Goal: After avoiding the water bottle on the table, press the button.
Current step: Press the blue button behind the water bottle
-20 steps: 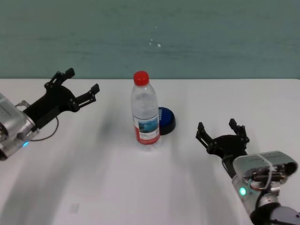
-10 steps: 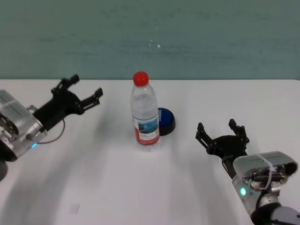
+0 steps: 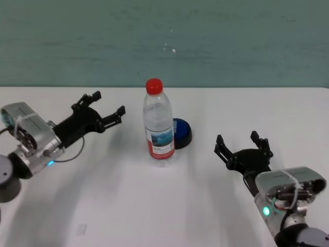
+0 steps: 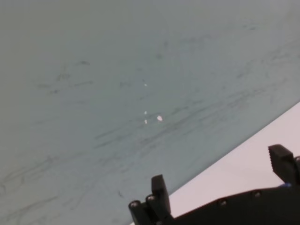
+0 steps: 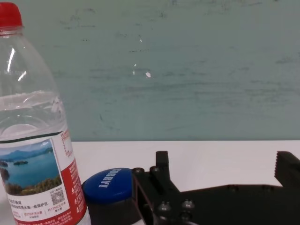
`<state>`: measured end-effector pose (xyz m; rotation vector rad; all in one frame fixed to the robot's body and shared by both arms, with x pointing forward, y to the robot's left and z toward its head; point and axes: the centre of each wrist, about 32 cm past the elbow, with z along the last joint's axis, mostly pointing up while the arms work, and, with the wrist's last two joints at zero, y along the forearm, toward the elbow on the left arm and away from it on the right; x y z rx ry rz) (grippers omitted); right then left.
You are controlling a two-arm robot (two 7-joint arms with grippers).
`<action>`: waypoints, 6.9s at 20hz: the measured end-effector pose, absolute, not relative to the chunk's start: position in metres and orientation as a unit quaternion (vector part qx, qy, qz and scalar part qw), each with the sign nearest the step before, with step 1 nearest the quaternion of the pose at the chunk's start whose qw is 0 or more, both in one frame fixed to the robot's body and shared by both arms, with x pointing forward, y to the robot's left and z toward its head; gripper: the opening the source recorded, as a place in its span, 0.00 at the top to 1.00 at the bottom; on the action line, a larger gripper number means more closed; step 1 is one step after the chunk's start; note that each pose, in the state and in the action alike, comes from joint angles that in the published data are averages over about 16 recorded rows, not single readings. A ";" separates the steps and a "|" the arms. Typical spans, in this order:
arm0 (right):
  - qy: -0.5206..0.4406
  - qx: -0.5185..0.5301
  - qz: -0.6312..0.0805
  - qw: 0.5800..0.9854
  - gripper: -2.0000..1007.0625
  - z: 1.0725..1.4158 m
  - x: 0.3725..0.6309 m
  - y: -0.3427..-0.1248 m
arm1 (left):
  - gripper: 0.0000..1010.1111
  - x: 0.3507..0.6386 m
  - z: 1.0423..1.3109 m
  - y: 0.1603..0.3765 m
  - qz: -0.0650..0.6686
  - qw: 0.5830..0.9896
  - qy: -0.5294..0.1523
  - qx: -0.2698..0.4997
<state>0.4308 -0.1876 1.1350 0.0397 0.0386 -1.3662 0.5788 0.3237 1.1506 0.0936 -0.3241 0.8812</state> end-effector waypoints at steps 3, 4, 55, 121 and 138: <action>0.018 0.018 -0.631 0.775 0.00 1.135 0.431 -0.188 | 0.01 0.583 1.150 0.320 0.420 0.893 -0.154 0.050; 0.018 0.018 -0.631 0.775 0.00 1.135 0.431 -0.188 | 0.01 0.584 1.150 0.319 0.418 0.894 -0.154 0.052; 0.018 0.018 -0.631 0.775 0.00 1.135 0.431 -0.188 | 0.01 0.628 1.151 0.301 0.368 0.914 -0.131 0.109; 0.018 0.018 -0.631 0.775 0.00 1.135 0.431 -0.188 | 0.01 0.465 1.209 0.300 0.519 0.833 -0.164 0.097; 0.018 0.018 -0.631 0.775 0.00 1.135 0.431 -0.188 | 0.01 0.442 1.190 0.256 0.487 0.858 -0.149 0.069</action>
